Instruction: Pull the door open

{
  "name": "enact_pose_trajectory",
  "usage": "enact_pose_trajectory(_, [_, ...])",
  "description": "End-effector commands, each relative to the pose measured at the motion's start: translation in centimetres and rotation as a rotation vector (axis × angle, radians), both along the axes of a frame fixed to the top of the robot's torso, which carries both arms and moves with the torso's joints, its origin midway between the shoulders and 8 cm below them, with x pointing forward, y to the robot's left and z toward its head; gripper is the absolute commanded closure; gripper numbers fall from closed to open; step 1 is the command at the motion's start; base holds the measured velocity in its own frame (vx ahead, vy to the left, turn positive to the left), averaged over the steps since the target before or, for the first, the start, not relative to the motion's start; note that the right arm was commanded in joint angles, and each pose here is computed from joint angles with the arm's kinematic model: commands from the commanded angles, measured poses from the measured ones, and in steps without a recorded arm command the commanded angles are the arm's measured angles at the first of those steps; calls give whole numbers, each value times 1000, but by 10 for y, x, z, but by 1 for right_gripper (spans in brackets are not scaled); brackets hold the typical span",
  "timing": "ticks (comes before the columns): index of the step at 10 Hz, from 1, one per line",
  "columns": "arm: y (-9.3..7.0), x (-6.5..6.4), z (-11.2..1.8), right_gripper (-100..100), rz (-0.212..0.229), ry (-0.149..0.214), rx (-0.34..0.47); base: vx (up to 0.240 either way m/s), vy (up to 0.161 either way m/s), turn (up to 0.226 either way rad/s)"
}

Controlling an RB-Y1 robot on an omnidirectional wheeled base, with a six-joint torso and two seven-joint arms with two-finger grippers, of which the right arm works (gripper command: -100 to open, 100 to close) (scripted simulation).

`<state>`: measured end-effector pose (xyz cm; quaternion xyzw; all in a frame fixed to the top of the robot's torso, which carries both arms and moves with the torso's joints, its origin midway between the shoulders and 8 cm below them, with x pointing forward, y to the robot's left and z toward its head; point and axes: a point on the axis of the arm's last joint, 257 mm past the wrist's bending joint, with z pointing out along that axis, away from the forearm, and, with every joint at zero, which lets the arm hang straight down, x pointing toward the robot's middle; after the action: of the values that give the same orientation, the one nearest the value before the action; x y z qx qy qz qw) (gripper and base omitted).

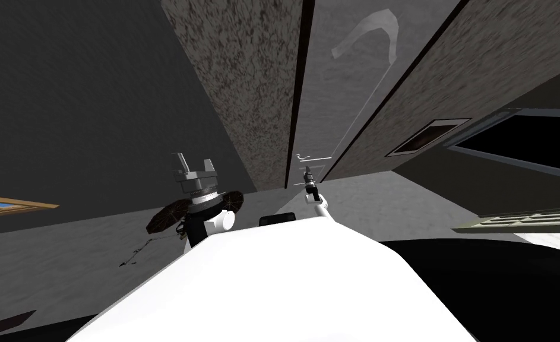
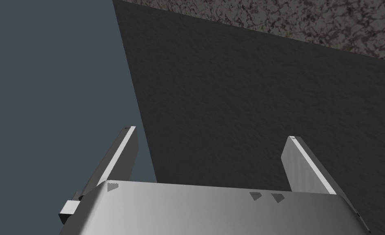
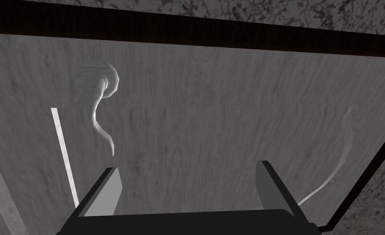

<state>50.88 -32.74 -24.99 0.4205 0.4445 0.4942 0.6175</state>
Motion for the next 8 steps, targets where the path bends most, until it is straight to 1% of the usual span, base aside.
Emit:
enact_pose_trajectory(1, [-3, 0, -11, -100, -4, 23, 4, 40, -74, 63])
enact_pose_trajectory(2, [-6, 3, -19, -100, -8, 40, 7, 37, -75, 87])
enact_pose_trajectory(4, [-12, 10, -27, -100, -14, 59, 13, 50, -108, 175])
enact_pose_trajectory(5, [-13, 9, -34, -100, -16, 73, 15, 18, -90, 21])
enact_pose_trajectory(6, [-16, 11, -41, -100, -20, 89, 19, 14, -69, 47])
enact_pose_trajectory(8, [-21, 15, -53, -100, -28, 117, 26, 49, -100, 136])
